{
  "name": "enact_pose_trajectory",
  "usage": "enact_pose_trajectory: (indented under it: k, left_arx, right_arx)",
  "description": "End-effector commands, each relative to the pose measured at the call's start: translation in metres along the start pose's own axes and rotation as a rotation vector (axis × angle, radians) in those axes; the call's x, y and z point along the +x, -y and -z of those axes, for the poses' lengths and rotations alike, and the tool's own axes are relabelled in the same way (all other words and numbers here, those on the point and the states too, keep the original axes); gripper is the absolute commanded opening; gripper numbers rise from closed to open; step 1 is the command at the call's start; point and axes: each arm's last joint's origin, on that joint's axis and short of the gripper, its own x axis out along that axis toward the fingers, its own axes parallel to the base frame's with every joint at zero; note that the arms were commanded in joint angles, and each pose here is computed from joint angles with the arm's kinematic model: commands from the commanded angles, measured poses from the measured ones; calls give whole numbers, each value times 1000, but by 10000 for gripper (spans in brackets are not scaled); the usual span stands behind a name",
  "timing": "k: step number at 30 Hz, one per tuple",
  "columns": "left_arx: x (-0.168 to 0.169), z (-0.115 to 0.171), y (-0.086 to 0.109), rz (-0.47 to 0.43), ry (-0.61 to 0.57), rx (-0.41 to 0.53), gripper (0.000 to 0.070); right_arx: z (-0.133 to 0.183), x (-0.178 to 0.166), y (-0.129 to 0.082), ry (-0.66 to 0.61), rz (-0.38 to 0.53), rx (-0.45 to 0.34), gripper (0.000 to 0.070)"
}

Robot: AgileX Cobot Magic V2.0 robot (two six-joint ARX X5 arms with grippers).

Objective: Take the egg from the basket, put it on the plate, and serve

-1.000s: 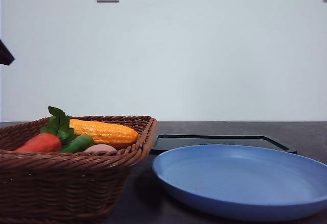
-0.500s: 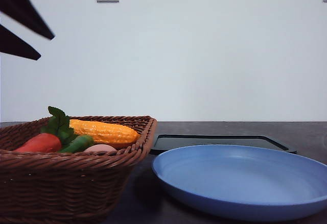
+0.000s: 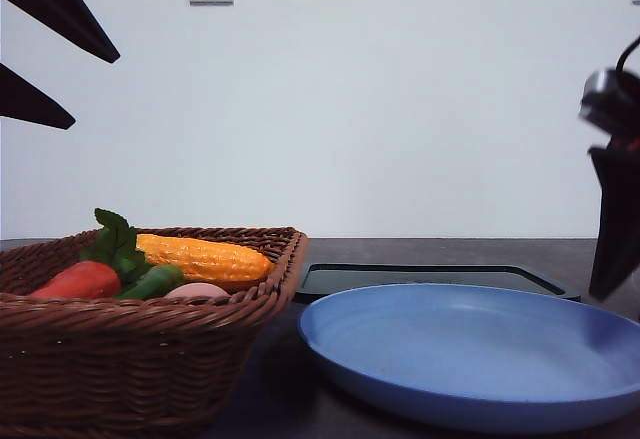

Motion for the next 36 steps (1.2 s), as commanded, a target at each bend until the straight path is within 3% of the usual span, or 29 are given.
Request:
enact_pose_trajectory:
  k: [1, 4, 13, 20, 26, 36]
  left_arx:
    - [0, -3, 2, 9, 2, 6, 376]
    - [0, -3, 2, 8, -2, 3, 376]
    - [0, -2, 2, 8, -5, 1, 376]
    - [2, -1, 5, 22, -18, 4, 378]
    - [10, 4, 16, 61, -69, -5, 431]
    - [41, 19, 40, -98, -164, 47, 431]
  right_arx:
    - [-2, 7, 2, -17, -1, -6, 266]
    - [-4, 14, 4, -33, -7, -1, 235]
    - [-4, 20, 6, -62, -5, 14, 0]
    - [0, 5, 0, -24, -12, -2, 0]
    - [8, -15, -9, 27, -19, -19, 0]
    - [17, -38, -18, 118, -32, -49, 0]
